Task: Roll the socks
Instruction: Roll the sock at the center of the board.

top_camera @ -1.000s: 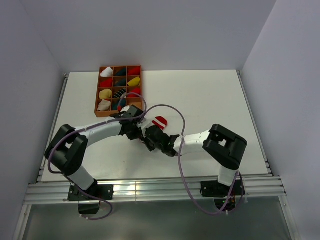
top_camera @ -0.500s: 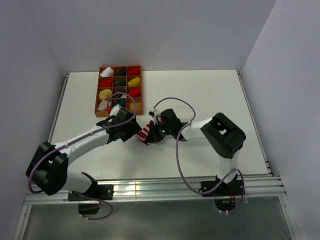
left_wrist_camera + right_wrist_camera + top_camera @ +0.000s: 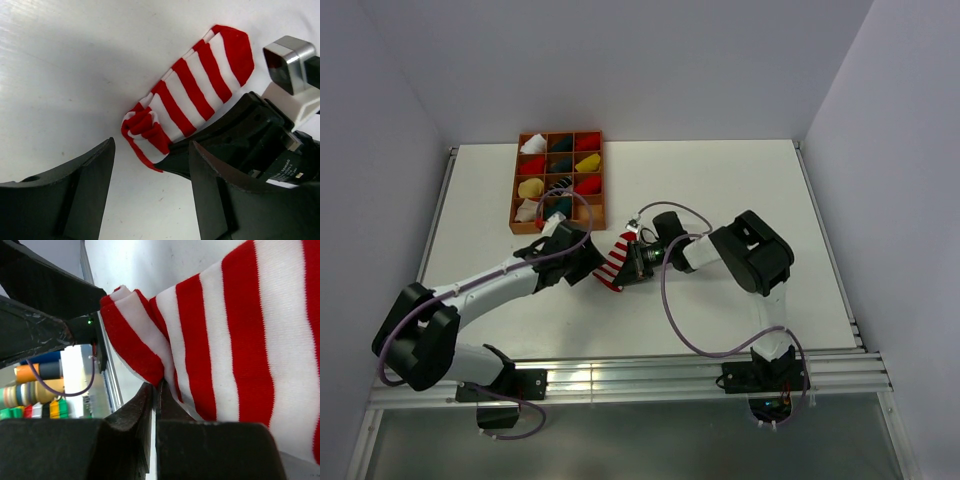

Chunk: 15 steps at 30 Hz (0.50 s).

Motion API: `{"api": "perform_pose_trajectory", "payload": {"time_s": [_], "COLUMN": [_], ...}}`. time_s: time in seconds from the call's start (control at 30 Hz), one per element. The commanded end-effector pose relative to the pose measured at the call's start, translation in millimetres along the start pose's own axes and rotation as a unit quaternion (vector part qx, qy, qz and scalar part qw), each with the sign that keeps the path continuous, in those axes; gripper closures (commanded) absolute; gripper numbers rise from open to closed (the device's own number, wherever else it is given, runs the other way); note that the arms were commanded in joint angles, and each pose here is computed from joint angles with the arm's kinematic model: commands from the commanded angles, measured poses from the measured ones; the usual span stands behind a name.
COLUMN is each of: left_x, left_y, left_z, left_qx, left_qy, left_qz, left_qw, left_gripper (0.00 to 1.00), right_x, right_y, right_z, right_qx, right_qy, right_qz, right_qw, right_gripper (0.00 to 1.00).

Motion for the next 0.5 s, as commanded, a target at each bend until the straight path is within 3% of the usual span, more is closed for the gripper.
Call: {"api": "perform_pose_trajectory", "payload": {"time_s": [0.0, 0.23, 0.47], "left_x": [3, 13, 17], "left_y": [-6, -14, -12], "left_z": [-2, 5, 18], "left_qx": [0.019, 0.008, 0.005], "left_qy": [0.002, 0.005, 0.021], "left_qz": [0.004, 0.022, 0.003], "left_qw": [1.0, 1.0, 1.0], "left_gripper": [0.35, 0.36, 0.35], "right_x": [24, 19, 14], "right_y": [-2, -3, -5], "right_z": [-26, -30, -32], "right_qx": [0.062, 0.073, 0.076], "right_qy": [-0.087, -0.099, -0.109], "right_qz": [0.04, 0.038, 0.038], "right_qw": [0.993, 0.992, 0.99], "right_gripper": [1.0, 1.0, 1.0]}}
Point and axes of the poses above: each gripper's point midway between its finger pads, its own y axis back along the fingers, its own z axis along the line the jaws close on, x = y × z, the point moved 10 cm from there along y, back along the fingers, and after that the axes turned 6 degrees about -y, right-handed, at the moved point
